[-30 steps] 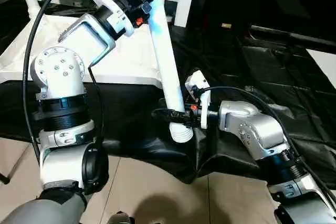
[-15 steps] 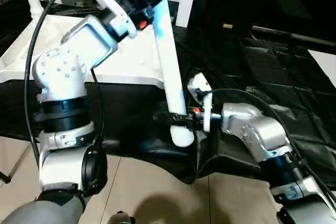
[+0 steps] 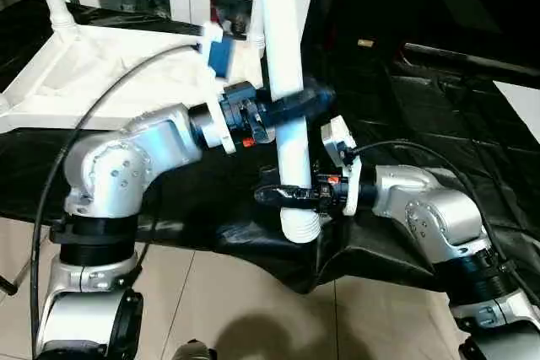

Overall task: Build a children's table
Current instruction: Pick table leg

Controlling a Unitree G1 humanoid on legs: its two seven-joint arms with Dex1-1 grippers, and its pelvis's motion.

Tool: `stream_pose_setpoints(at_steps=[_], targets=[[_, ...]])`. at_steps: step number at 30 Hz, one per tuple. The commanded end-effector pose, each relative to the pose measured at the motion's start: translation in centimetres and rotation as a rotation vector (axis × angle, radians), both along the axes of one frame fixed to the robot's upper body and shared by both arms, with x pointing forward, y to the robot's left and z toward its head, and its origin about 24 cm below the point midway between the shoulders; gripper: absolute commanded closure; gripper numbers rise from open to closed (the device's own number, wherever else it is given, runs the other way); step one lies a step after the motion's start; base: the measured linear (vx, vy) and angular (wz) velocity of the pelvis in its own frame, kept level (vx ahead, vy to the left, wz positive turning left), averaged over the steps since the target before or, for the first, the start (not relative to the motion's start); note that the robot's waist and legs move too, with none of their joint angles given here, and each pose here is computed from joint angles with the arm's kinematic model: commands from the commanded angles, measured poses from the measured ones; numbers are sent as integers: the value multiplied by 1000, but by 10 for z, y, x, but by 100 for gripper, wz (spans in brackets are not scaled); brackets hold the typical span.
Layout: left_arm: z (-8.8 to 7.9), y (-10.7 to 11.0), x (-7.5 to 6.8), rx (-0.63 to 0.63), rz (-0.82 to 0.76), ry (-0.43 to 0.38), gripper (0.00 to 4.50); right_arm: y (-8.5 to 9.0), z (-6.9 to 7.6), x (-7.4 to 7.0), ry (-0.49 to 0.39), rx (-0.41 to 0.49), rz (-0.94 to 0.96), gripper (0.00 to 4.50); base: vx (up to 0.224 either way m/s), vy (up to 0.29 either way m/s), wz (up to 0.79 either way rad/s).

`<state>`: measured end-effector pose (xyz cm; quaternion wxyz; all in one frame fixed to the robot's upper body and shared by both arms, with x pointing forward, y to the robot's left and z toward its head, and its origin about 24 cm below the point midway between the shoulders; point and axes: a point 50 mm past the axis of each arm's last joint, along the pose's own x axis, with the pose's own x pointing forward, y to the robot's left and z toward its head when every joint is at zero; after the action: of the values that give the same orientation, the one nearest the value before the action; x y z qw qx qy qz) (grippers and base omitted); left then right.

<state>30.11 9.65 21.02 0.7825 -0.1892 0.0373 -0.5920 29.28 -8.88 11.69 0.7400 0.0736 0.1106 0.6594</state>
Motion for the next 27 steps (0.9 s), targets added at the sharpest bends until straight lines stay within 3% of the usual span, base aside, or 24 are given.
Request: stream_pose_setpoints(at_steps=[1, 5, 10, 19, 20, 27], targets=[[4, -1, 1, -7, 16, -8, 177, -3, 2, -1, -7, -8, 3, 264, 0, 0, 0], [6, 4, 9, -61, 62, 49, 215, -3, 2, -1, -8, -8, 5, 264, 0, 0, 0], [7, 6, 11, -77, 68, 58, 254, -3, 2, -1, -8, -7, 4, 264, 0, 0, 0], [8, 6, 15, -63, 121, 50, 265, -2, 2, 0, -24, -7, -19, 264, 0, 0, 0], [9, 7, 15, -60, 128, 47, 266, -2, 2, 1, -29, -9, -26, 208, 0, 0, 0], [19, 10, 20, -9, 307, -10, 272, -1, 5, 8, -58, 9, -118, 145, 0, 0, 0]])
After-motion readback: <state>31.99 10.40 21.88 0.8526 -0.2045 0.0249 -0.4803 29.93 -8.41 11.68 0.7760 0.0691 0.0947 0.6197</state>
